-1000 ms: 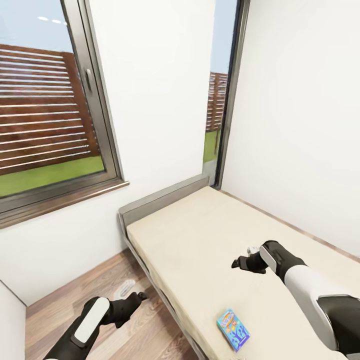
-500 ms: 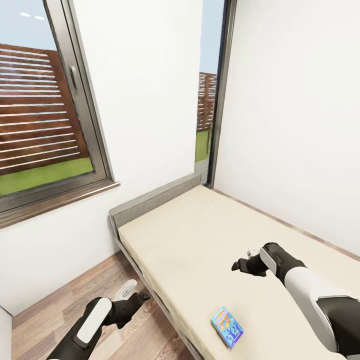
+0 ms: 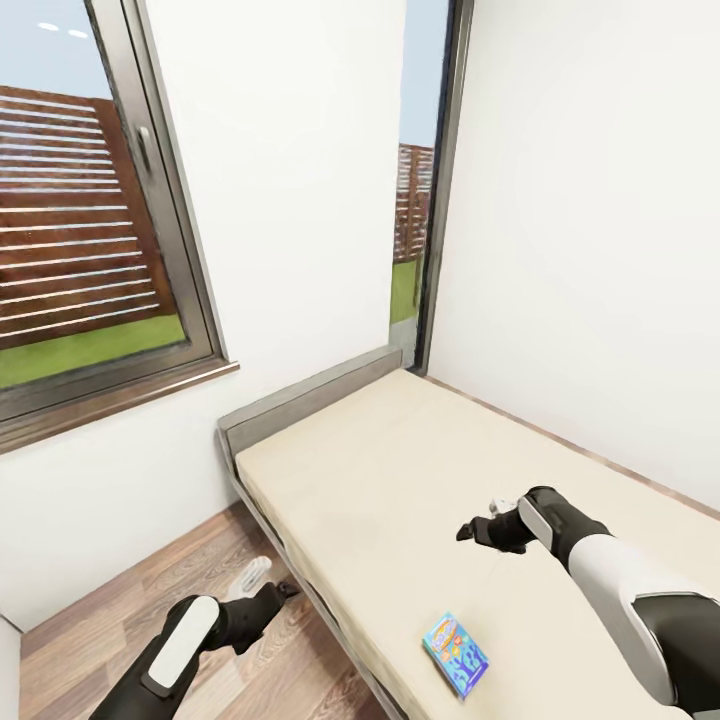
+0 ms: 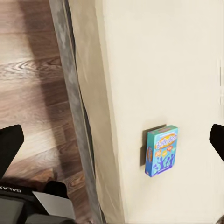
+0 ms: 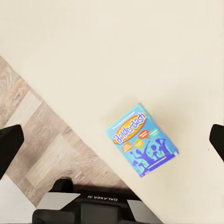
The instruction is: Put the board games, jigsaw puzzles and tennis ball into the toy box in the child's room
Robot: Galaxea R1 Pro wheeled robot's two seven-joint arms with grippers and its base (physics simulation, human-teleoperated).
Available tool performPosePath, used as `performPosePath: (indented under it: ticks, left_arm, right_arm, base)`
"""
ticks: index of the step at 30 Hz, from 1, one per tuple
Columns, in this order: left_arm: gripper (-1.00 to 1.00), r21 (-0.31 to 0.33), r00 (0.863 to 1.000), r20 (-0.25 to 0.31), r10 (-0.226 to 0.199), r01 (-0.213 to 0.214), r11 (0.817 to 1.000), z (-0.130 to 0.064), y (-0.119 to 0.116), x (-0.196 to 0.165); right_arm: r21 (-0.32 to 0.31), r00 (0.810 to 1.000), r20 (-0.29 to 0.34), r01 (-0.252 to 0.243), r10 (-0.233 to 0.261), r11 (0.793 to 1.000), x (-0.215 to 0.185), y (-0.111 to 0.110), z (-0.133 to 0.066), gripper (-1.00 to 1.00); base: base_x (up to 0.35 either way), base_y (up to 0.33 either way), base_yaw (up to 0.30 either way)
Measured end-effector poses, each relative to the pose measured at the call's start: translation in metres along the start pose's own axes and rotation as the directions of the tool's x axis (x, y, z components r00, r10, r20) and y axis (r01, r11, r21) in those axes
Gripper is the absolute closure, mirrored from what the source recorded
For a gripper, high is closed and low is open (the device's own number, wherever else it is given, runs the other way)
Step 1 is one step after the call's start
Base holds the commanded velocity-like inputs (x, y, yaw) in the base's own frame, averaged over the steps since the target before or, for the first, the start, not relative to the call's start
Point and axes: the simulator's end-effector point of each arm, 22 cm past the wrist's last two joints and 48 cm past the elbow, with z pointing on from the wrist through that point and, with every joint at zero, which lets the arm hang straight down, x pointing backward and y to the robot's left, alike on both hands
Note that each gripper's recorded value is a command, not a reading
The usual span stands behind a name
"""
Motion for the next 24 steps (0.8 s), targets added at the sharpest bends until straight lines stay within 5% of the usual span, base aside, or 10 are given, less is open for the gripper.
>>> performPosePath:
  ticks: [10, 24]
  left_arm:
    - [-1.00, 0.157, 1.000, 0.001, -0.024, 0.023, 0.987, 0.000, -0.006, -0.003]
    - [-1.00, 0.232, 0.999, 0.025, -0.033, 0.026, 0.972, 0.002, -0.007, -0.016]
  right_arm:
    - [-0.257, 1.000, -0.023, -0.004, -0.002, 0.966, 0.018, 0.029, 0.004, -1.00]
    - [-0.307, 1.000, -0.010, 0.005, -0.009, 0.952, 0.024, 0.027, 0.018, -1.00]
  base:
    - [0.000, 0.000, 0.000]
    - [0.000, 0.000, 0.000]
